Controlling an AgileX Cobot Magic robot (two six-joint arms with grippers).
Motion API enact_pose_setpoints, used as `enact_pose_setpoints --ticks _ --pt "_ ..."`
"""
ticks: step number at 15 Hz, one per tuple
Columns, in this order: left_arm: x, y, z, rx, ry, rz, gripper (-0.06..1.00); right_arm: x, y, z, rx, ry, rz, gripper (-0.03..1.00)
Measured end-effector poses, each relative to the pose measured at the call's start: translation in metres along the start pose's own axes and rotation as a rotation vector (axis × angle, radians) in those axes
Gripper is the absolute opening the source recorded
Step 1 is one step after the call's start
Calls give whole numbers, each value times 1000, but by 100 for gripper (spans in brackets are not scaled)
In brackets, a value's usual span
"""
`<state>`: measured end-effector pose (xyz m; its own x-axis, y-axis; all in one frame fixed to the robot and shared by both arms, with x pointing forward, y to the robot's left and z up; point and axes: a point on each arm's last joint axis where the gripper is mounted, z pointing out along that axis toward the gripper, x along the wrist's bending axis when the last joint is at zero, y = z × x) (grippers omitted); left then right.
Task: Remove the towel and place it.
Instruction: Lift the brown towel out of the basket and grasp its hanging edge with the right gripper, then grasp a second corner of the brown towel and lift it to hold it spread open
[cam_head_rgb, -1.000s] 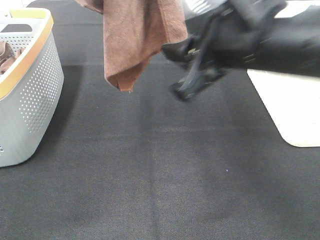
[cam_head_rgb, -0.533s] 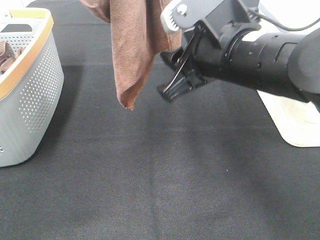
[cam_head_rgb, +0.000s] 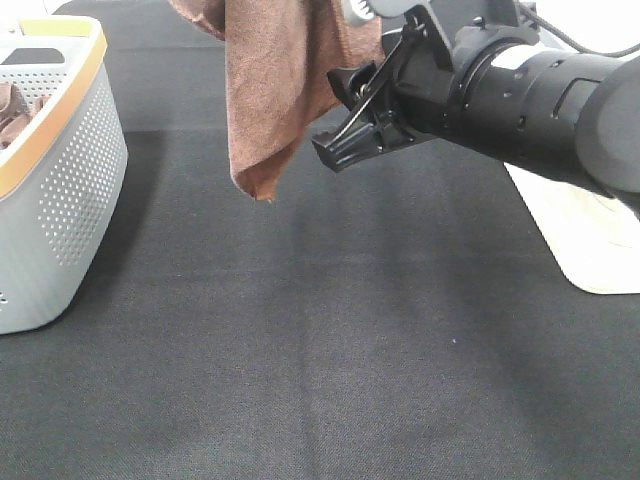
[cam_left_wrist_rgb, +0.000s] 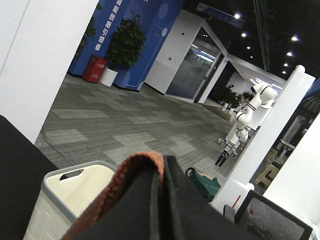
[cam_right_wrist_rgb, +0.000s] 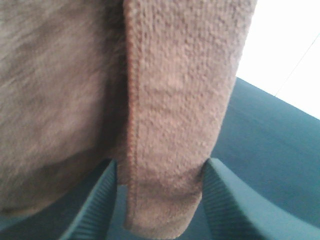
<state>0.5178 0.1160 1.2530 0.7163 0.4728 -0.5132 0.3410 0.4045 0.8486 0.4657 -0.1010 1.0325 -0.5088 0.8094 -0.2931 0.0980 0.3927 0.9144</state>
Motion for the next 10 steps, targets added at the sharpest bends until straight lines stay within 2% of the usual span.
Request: enact_pose_setpoints --ticks 5,10 --pt "-6 0 0 2 -63 -71 0 2 -2 2 3 3 0 51" --pt "-8 -1 0 12 -84 -76 0 5 -11 10 34 2 -12 50"
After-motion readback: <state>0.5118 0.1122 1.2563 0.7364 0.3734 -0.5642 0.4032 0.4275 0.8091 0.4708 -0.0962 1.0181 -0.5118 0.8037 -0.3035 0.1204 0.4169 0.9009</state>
